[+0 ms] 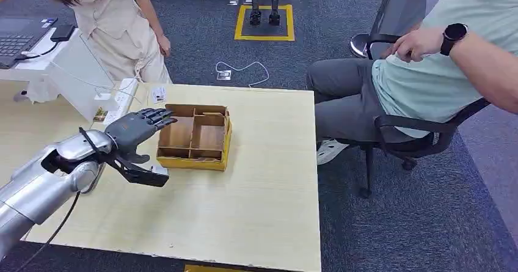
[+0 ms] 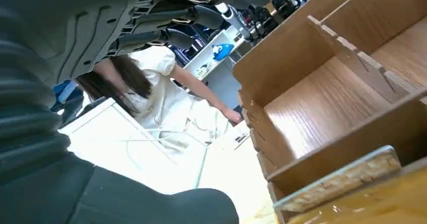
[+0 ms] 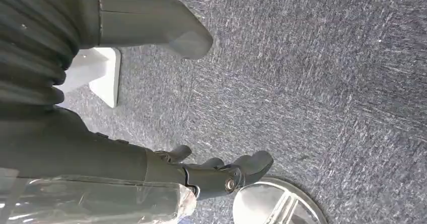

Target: Pass the card to the sensor for recognition and then transmit it.

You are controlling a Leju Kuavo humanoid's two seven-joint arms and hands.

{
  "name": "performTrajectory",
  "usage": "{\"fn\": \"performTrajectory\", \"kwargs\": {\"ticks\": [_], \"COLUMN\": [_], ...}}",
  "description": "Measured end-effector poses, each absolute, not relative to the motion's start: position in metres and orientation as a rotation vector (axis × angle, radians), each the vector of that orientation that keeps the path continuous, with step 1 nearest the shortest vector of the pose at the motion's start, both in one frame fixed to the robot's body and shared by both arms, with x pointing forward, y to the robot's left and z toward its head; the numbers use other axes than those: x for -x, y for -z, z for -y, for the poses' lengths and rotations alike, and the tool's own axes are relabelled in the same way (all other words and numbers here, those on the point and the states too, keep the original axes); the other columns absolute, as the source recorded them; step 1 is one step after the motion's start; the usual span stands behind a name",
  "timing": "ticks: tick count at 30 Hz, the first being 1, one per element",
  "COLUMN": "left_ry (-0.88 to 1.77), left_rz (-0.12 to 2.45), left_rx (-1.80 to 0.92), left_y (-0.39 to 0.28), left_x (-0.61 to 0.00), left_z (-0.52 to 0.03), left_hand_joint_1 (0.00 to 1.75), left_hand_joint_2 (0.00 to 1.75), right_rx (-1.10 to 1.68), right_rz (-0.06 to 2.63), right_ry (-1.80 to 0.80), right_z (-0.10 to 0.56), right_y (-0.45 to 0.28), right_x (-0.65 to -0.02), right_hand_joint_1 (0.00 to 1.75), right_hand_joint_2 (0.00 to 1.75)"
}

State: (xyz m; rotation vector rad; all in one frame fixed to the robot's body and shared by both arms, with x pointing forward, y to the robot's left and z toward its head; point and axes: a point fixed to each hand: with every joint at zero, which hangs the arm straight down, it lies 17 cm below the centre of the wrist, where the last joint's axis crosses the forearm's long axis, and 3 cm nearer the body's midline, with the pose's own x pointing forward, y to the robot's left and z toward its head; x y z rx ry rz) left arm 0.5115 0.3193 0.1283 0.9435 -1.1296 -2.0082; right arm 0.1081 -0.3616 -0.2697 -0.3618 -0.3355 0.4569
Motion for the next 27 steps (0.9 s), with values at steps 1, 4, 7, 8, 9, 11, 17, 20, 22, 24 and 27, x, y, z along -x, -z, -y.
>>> {"fn": "performTrajectory", "kwargs": {"ticks": [1,4,7,8,9,11,17,20,22,24,27], "left_ry": [2.01,2.02,2.032,2.036,2.038,2.04,2.039,2.042,2.043,2.045,2.046], "left_rz": [1.131,1.128,1.12,1.122,1.123,1.128,1.134,1.137,1.138,1.145,1.166], "left_rx": [-0.939,-0.928,-0.918,-0.908,-0.902,-0.884,-0.842,-0.827,-0.816,-0.806,-0.796], "left_y": [-0.127,-0.124,-0.119,-0.118,-0.116,-0.113,-0.104,-0.098,-0.093,-0.089,-0.087], "left_x": [-0.511,-0.509,-0.506,-0.505,-0.504,-0.501,-0.494,-0.491,-0.488,-0.486,-0.485], "left_z": [-0.318,-0.317,-0.317,-0.316,-0.315,-0.313,-0.309,-0.305,-0.302,-0.298,-0.288], "left_hand_joint_1": [0.0,0.0,0.0,0.0,0.0,0.0,0.0,0.0,0.0,0.0,0.0], "left_hand_joint_2": [1.75,1.75,1.75,1.75,1.75,1.75,1.75,1.75,1.75,1.75,1.75], "right_rx": [0.362,0.362,0.362,0.362,0.362,0.362,0.362,0.363,0.363,0.363,0.363], "right_rz": [0.336,0.336,0.336,0.336,0.336,0.337,0.338,0.339,0.339,0.338,0.338], "right_ry": [-0.457,-0.463,-0.464,-0.465,-0.465,-0.465,-0.465,-0.465,-0.464,-0.465,-0.466], "right_z": [0.362,0.361,0.361,0.361,0.361,0.361,0.361,0.362,0.362,0.362,0.362], "right_y": [0.27,0.27,0.27,0.27,0.27,0.27,0.269,0.269,0.269,0.269,0.269], "right_x": [-0.108,-0.108,-0.108,-0.108,-0.108,-0.109,-0.11,-0.111,-0.111,-0.11,-0.111], "right_hand_joint_1": [0.0,0.0,0.0,0.0,0.0,0.0,0.0,0.0,0.0,0.0,0.0], "right_hand_joint_2": [1.75,1.75,1.75,1.75,1.75,1.75,1.75,1.75,1.75,1.75,1.75]}}
